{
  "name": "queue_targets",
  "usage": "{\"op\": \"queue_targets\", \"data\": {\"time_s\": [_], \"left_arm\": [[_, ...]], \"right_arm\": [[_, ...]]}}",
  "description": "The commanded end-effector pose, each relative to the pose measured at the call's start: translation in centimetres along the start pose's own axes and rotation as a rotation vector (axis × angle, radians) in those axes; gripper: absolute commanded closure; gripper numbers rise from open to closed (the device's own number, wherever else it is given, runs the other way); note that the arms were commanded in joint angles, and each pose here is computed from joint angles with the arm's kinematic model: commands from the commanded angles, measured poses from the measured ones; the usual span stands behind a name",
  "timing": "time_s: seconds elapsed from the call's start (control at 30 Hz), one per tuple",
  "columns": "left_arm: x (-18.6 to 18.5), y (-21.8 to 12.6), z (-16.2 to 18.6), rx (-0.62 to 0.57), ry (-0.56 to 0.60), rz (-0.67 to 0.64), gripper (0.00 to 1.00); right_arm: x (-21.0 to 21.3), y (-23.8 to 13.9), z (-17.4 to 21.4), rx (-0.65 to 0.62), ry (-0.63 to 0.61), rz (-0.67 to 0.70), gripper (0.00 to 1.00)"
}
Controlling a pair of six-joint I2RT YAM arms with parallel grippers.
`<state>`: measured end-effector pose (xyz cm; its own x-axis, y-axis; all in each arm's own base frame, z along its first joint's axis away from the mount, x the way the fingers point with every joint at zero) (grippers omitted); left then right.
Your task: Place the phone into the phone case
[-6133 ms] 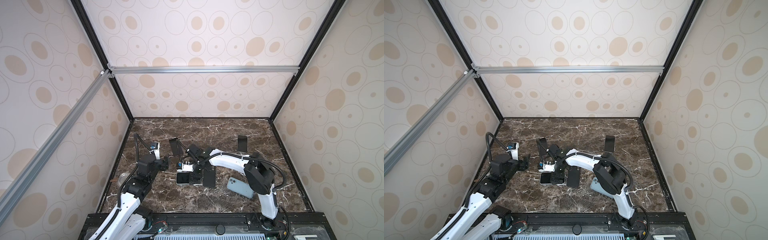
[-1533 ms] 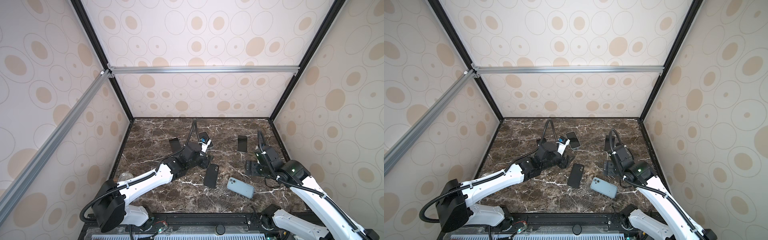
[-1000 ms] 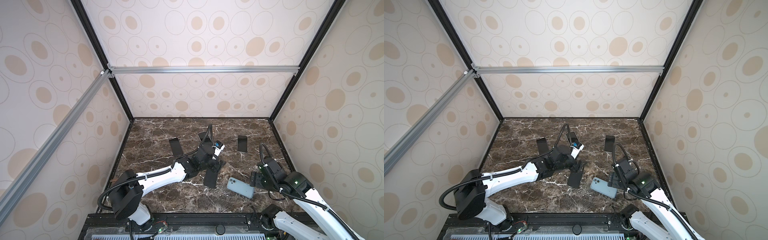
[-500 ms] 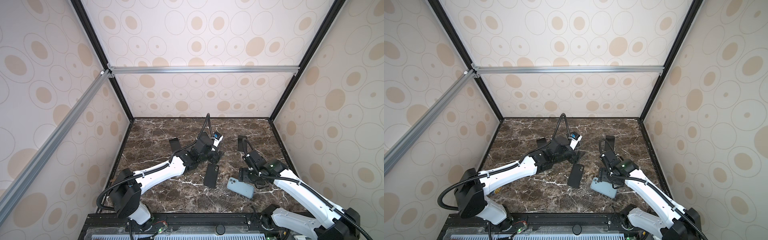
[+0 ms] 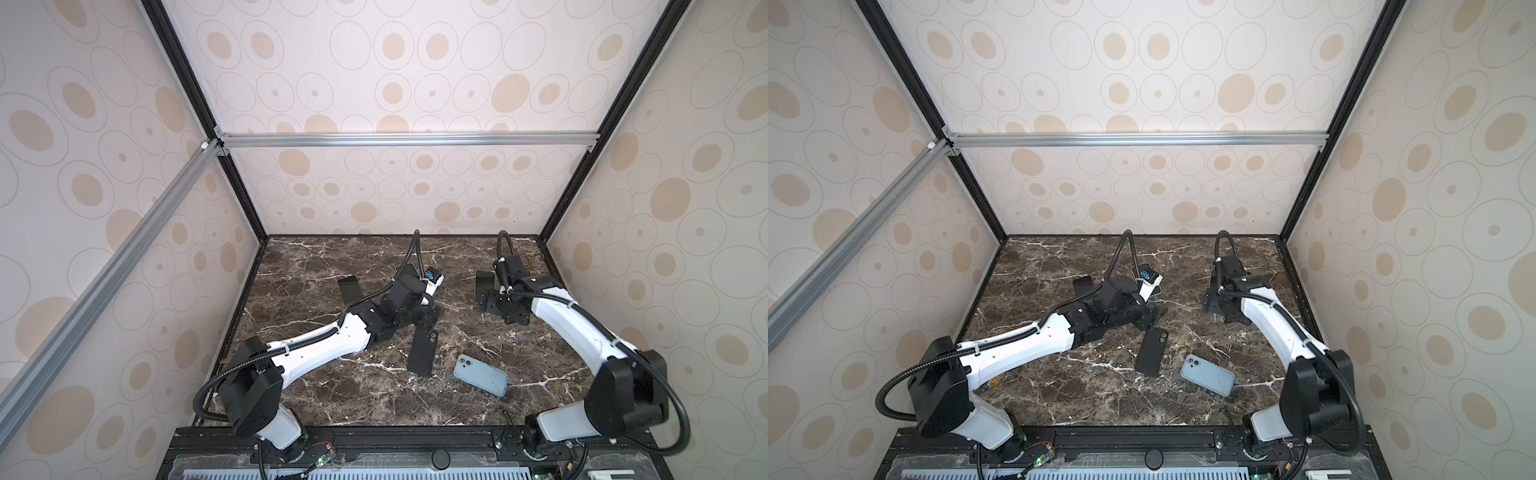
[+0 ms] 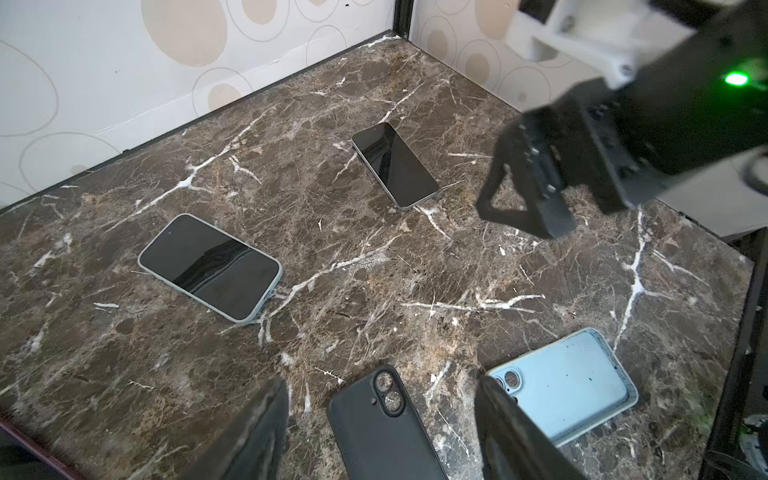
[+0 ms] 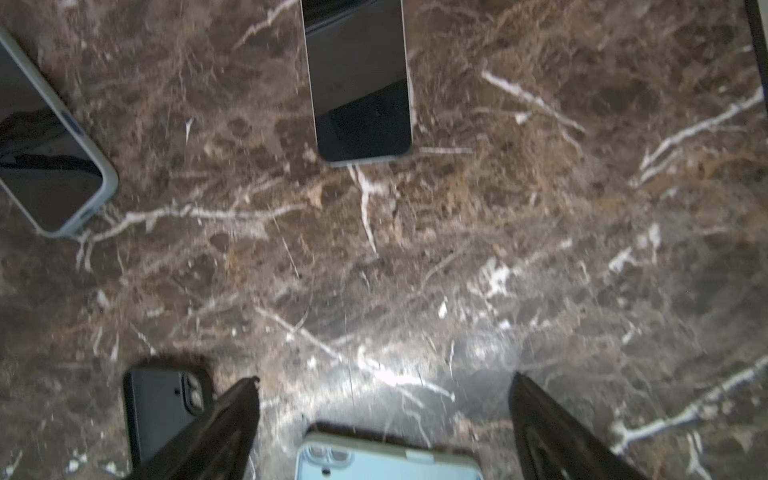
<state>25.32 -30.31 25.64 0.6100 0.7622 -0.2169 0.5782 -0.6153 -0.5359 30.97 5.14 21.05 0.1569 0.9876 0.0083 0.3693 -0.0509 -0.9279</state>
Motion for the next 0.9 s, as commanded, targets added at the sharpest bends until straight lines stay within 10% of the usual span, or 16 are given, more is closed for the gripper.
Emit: {"op": "queue_targets", "data": {"time_s": [0.0, 0.87], "left_arm": [[0.3, -0.2, -0.1, 0.003, 0.014, -0.003, 0.29], [1.0, 1.7, 0.7, 0.089, -0.004, -0.004, 0.29]], "right_arm": [[0.0, 2.2, -3.0, 0.004, -0.036, -0.05, 0.04], [-1.7, 15.3, -8.4, 0.235, -0.106, -0.058, 0.12]]}}
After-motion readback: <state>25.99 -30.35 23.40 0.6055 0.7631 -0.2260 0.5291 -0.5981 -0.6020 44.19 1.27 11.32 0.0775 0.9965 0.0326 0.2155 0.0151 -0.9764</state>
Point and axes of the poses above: each gripper's point midway between its finger pads, its own y axis out along the fingers, its own x axis along the line the jaws close on, z = x × y, the point moved 9 cm from there along -y, back along the fingers, and after that the axes turned 10 degrees about -y, right-handed, at the moved point
